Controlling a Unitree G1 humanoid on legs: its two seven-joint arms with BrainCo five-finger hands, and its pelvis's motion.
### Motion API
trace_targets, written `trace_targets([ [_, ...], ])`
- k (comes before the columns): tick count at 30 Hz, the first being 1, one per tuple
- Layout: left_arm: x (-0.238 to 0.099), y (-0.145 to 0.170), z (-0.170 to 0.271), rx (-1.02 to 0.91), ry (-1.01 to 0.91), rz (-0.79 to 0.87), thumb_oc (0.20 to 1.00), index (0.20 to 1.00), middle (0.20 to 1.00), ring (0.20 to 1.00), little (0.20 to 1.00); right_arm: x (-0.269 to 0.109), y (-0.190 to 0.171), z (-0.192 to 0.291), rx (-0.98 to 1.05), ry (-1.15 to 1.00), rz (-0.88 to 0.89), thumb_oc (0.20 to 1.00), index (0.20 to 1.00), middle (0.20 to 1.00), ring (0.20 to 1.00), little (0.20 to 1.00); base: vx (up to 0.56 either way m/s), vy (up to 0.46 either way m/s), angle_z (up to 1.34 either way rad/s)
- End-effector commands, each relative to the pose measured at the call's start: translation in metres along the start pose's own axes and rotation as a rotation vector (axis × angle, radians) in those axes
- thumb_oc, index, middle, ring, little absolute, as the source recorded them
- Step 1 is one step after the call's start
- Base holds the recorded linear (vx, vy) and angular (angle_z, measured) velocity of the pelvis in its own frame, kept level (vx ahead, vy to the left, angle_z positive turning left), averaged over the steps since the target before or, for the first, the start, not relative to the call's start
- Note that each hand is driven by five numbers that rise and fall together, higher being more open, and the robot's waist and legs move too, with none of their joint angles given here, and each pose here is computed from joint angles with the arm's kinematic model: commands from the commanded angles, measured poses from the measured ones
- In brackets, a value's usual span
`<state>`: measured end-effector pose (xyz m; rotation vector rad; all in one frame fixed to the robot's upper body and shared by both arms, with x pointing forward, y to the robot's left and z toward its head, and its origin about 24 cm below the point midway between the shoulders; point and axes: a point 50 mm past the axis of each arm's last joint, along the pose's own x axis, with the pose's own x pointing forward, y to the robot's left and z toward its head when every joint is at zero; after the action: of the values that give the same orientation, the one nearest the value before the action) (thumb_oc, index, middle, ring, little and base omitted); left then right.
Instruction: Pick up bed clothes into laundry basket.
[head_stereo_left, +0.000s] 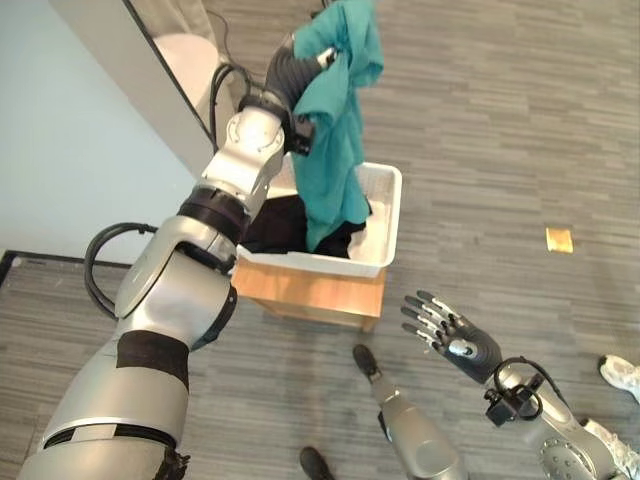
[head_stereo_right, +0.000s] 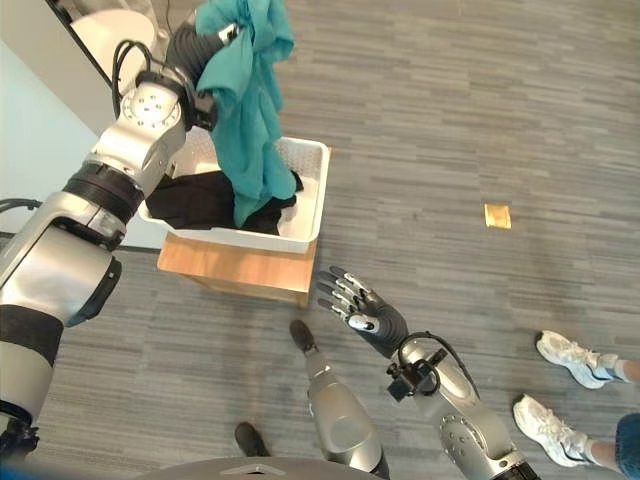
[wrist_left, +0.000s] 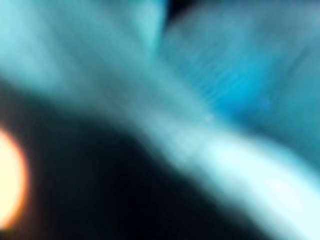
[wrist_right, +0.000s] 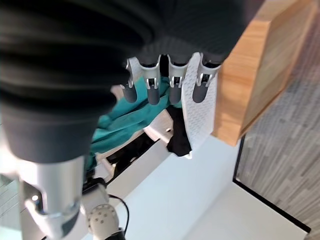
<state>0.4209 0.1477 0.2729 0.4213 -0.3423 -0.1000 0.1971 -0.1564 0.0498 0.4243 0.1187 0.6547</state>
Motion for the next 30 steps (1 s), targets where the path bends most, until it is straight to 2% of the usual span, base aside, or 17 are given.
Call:
trace_targets([
  [1,-0.003,0.041,0.014,0.084,-0.065,0.089,0.200,0.200,0.200,0.200,0.200,0.002,0.000,0.021,-0.019,-0.101,0.029,1.000,1.000,1.000,1.000,1.000,-0.02,-0.038,-0.08],
  [4,-0.006,0.038,0.001,0.104,-0.031,0.070,0.200,0.200,0.200,0.200,0.200,-0.001,0.000,0.020,-0.001,-0.101,0.023,1.000,1.000,1.000,1.000,1.000,-0.01,-0.023,0.00],
  [7,-0.009,0.020,-0.012,0.287,0.005,-0.031,0.200,0.200,0.200,0.200,0.200,-0.005,0.000,0.022,-0.010,-0.102,0.025,1.000,1.000,1.000,1.000,1.000,-0.03,-0.041,0.06],
  [8,-0.010,0.008,-0.012,0.360,-0.010,-0.094,0.360,0.360,0.360,0.360,0.360,-0.005,0.001,0.027,-0.019,-0.113,0.037,1.000,1.000,1.000,1.000,1.000,-0.03,-0.027,0.21],
  [9,-0.010,0.008,-0.012,0.360,-0.010,-0.094,0.595,0.595,0.595,0.595,0.595,-0.005,0.001,0.027,-0.018,-0.113,0.037,1.000,1.000,1.000,1.000,1.000,-0.03,-0.024,0.28],
  [10,-0.010,0.000,-0.011,0.401,-0.018,-0.140,1.000,1.000,1.000,1.000,1.000,-0.005,0.000,0.029,-0.019,-0.122,0.041,1.000,1.000,1.000,1.000,1.000,-0.02,-0.012,0.27],
  [15,-0.014,-0.024,0.007,0.509,-0.139,-0.249,1.000,1.000,1.000,1.000,1.000,-0.007,-0.001,0.035,-0.049,-0.131,0.043,1.000,1.000,1.000,1.000,1.000,-0.03,-0.012,0.23],
  [21,-0.022,-0.040,0.030,0.342,-0.266,-0.322,1.000,1.000,1.000,1.000,1.000,-0.006,0.002,0.038,-0.064,-0.140,0.065,1.000,1.000,1.000,1.000,1.000,-0.04,-0.002,0.12],
  [24,-0.024,-0.045,0.036,0.319,-0.298,-0.341,1.000,1.000,1.000,1.000,1.000,-0.006,0.003,0.037,-0.062,-0.136,0.069,1.000,1.000,1.000,1.000,1.000,-0.03,-0.003,0.11],
  [30,-0.030,-0.043,0.046,0.228,-0.354,-0.349,1.000,1.000,1.000,1.000,1.000,-0.002,0.006,0.037,-0.054,-0.142,0.094,1.000,1.000,1.000,1.000,1.000,-0.03,0.010,0.11],
])
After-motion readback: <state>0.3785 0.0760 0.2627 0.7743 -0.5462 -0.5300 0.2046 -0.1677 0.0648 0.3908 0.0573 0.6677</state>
